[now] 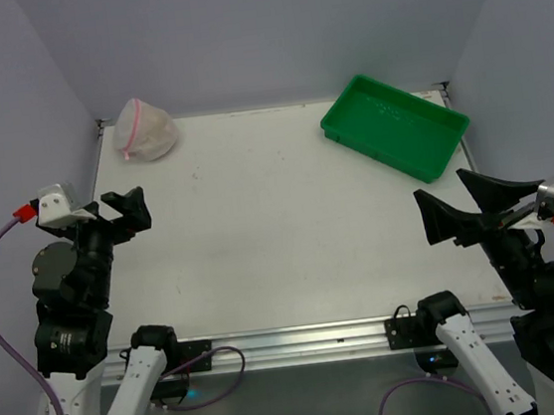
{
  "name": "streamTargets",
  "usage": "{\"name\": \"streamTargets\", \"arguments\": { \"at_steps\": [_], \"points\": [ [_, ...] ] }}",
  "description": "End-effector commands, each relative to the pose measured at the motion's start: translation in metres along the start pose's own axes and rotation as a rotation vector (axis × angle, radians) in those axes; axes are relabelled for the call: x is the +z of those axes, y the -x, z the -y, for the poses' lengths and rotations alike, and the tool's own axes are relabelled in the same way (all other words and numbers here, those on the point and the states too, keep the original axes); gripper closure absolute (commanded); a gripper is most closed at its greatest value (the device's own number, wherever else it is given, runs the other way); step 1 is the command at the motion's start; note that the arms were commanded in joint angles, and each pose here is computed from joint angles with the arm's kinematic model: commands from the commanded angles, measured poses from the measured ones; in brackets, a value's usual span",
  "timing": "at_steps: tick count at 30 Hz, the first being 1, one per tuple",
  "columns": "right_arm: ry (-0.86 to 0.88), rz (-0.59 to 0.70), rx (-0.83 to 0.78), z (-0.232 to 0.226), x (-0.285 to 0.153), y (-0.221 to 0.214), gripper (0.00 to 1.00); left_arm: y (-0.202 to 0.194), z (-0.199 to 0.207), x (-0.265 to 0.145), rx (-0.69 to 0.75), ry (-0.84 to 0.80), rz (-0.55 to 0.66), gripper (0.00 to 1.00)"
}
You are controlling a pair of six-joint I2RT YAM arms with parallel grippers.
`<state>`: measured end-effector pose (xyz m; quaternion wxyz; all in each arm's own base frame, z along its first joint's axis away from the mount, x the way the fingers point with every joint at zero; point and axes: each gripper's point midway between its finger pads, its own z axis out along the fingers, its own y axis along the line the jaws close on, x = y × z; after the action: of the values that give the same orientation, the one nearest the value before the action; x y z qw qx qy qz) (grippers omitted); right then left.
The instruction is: Unzip the laundry bag and remove the bra
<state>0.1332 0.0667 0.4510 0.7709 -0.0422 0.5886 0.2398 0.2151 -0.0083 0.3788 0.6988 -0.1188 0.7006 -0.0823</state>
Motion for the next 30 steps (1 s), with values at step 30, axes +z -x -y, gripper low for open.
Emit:
{"name": "streamTargets", "arguments": {
  "at_steps": [30],
  "points": [
    [0.162,-0.402,0.191,-0.01,0.052,-0.132,0.01,-0.095,-0.079,0.371,0.461,0.449,-0.249,0.0]
  ]
}}
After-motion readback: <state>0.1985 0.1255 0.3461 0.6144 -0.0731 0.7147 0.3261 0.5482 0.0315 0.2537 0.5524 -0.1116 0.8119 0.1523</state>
